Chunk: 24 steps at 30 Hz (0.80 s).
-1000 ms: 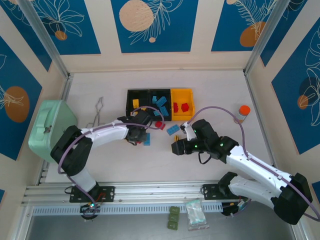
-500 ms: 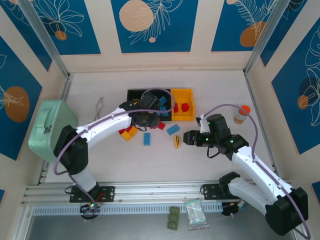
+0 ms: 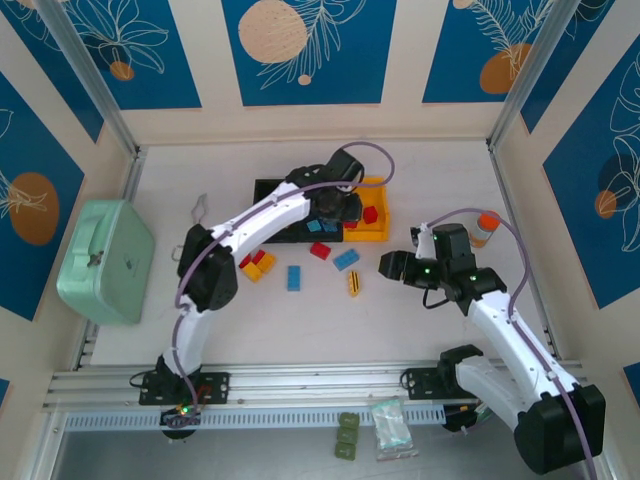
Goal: Sort the legos into containers by color
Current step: Place the lego in the container.
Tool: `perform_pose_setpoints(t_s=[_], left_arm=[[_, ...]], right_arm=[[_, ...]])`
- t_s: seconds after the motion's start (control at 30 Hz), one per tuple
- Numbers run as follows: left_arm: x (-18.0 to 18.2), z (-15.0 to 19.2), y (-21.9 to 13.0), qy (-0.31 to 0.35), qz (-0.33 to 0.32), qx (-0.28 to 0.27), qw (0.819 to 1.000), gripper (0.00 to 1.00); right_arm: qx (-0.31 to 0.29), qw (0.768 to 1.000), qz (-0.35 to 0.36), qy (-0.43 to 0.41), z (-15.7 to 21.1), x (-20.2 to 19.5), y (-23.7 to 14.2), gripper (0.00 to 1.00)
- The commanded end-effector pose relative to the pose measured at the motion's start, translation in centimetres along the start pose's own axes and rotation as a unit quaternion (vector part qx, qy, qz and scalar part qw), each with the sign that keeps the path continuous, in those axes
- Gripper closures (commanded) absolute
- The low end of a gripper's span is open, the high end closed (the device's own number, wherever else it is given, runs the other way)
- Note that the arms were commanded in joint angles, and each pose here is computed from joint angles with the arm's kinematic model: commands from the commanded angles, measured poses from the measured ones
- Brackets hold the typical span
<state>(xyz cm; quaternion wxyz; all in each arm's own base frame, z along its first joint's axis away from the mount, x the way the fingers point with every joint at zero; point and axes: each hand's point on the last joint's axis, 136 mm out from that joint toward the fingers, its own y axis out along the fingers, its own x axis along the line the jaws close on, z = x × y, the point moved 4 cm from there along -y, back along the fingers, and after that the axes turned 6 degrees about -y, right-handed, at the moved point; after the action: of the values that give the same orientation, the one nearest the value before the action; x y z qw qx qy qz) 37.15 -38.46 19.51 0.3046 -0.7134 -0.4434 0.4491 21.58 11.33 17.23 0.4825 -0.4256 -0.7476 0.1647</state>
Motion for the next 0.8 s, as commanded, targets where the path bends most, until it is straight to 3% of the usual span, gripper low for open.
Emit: perform_pose_setpoints(t_s=[0.0, 0.3, 0.37, 0.43, 0.53, 0.77], left_arm=[[-0.6, -0.1, 1.5, 0.016, -0.006, 0.018, 1.000, 0.80], [-0.8, -1.2, 6.0, 0.026, -0.005, 0.019, 0.999, 0.79], [-0.6, -1.1, 6.6, 0.028, -0.003, 0.023, 0.999, 0.72], [-0.6, -1.3, 6.5, 0.031, -0.001, 0.021, 0.999, 0.59], [-1.3, -1.9, 5.3, 0.035, 0.014, 0.012, 0.999, 0.46], [-2.8, -2.2, -1.4, 0.054, 0.046, -0.013, 0.997, 0.43]], right_arm=[[0.010, 1.000, -0.020, 0.020, -0.1, -0.1, 0.6, 0.42], [0.010, 0.999, -0.005, 0.038, -1.0, -0.4, 0.6, 0.42], [0.010, 0.999, 0.000, 0.039, -1.2, -0.5, 0.5, 0.42], [0.008, 0.999, 0.003, 0.041, -1.4, -0.6, 0.4, 0.42], [0.012, 0.999, 0.006, 0.043, -1.4, -0.7, 0.4, 0.42], [0.025, 0.999, 0.011, 0.038, -0.9, -0.5, 0.4, 0.42]])
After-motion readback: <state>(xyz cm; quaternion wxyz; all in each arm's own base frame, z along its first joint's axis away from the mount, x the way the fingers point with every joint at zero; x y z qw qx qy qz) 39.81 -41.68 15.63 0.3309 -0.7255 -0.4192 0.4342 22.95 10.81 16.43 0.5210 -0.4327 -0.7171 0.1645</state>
